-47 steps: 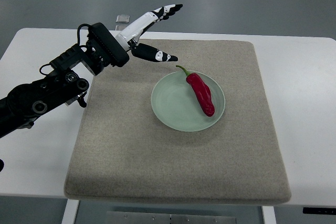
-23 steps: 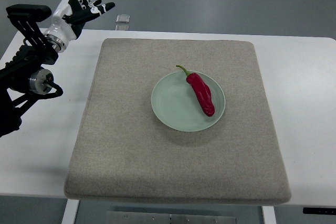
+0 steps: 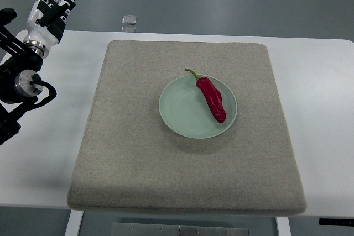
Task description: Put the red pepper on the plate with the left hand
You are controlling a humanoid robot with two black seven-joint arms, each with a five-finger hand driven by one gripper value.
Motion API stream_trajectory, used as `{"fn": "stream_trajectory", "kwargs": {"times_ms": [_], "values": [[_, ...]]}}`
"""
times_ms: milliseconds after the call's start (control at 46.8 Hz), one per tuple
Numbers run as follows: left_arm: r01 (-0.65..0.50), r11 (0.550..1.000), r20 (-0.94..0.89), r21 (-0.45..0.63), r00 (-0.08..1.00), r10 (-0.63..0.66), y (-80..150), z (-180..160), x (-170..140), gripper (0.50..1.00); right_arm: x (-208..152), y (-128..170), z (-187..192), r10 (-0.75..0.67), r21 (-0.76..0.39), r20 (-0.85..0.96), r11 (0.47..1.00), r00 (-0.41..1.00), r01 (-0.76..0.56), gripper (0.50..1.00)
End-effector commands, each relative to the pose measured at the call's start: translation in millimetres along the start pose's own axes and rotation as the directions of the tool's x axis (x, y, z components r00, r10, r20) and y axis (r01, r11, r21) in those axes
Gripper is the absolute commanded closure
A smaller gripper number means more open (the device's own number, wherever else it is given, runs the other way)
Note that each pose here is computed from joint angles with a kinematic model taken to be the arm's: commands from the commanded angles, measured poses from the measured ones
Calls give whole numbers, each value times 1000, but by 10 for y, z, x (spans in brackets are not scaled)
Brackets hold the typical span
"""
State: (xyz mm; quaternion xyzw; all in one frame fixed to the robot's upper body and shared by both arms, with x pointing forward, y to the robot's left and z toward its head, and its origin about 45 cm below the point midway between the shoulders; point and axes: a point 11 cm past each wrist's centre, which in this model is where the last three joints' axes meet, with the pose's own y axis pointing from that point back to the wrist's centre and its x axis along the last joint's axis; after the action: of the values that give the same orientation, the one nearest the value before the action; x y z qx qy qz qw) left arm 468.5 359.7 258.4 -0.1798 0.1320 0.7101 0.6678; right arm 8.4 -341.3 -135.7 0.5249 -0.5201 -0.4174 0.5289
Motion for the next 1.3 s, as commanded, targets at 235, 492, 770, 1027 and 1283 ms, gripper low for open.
{"fn": "stream_trajectory", "kwargs": {"times_ms": [235, 492, 770, 1027, 1283], "values": [[-43, 999, -91, 25, 995, 45, 39, -121, 49, 501, -1, 0, -1, -1, 0, 0, 1000, 1000, 1, 572], [-44, 997, -107, 64, 993, 51, 131, -327, 68, 501, 5, 1, 9, 2, -1, 0, 1000, 1000, -2, 572], [-35, 995, -122, 92, 991, 46, 210, -471, 82, 501, 0, 0, 9, 1, -1, 0, 1000, 1000, -1, 572], [-34, 994, -126, 102, 991, 47, 249, -517, 108, 501, 0, 0, -1, 0, 0, 2, 1000, 1000, 0, 572], [-36, 994, -127, 103, 991, 49, 257, -531, 113, 501, 9, -4, -84, 2, 15, -4, 1000, 1000, -2, 572]]}}
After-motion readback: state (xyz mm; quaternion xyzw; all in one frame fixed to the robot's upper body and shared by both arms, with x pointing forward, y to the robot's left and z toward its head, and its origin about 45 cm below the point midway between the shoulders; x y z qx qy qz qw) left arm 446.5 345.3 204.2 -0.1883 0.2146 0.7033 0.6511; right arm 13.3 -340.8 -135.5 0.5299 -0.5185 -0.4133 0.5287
